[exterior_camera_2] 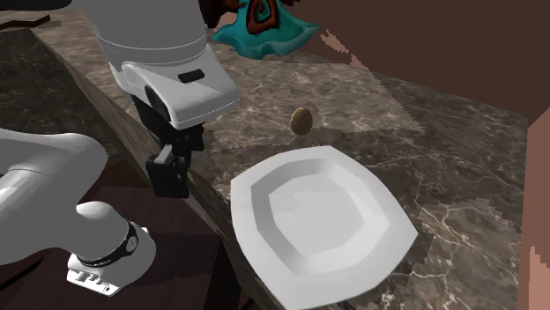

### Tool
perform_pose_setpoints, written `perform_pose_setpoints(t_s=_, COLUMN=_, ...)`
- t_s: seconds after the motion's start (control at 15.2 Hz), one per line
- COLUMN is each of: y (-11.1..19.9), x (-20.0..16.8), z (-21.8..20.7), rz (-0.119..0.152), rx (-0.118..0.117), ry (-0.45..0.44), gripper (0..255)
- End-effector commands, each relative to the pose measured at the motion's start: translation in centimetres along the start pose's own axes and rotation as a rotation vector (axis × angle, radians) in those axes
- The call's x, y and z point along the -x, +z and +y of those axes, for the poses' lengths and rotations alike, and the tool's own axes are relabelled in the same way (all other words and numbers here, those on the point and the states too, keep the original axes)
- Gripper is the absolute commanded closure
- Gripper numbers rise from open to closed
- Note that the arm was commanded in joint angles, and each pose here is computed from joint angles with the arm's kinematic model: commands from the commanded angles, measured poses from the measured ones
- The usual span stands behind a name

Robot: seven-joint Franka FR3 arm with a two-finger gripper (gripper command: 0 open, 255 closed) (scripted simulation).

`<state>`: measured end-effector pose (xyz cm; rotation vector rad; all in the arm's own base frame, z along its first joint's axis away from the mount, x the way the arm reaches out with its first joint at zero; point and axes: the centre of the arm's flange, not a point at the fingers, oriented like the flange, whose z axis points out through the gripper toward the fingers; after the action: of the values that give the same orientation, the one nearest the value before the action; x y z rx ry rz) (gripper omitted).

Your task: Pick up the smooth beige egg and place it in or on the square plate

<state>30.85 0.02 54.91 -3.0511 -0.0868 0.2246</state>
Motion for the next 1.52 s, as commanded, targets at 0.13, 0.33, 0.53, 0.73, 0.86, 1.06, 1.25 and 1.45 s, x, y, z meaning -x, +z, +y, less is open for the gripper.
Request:
perform_pose_setpoints(t_s=0.13, y=-0.7, x=-1.7, z=-1.8, rz=0.024, rx=0.018, ry=0.01, gripper=0)
perform_pose_setpoints(t_s=0.33, y=-1.6, x=-4.2, z=-4.5, rz=0.06, rx=0.045, ry=0.024, gripper=0)
perform_pose_setpoints(t_s=0.53, y=-2.7, x=-6.8, z=-7.2, rz=0.096, rx=0.072, ry=0.039, gripper=0)
perform_pose_setpoints(t_s=0.73, y=-3.7, x=-9.3, z=-9.8, rz=0.131, rx=0.099, ry=0.053, gripper=0)
perform_pose_setpoints(t_s=0.86, y=-4.4, x=-11.0, z=-11.6, rz=0.155, rx=0.117, ry=0.063, gripper=0)
perform_pose_setpoints(t_s=1.06, y=-5.5, x=-13.5, z=-14.3, rz=0.191, rx=0.144, ry=0.077, gripper=0)
perform_pose_setpoints(t_s=1.25, y=-5.5, x=-15.0, z=-15.6, rz=0.21, rx=0.158, ry=0.085, gripper=0)
perform_pose_setpoints(t_s=1.45, y=-4.0, x=-15.3, z=-15.3, rz=0.21, rx=0.158, ry=0.085, gripper=0)
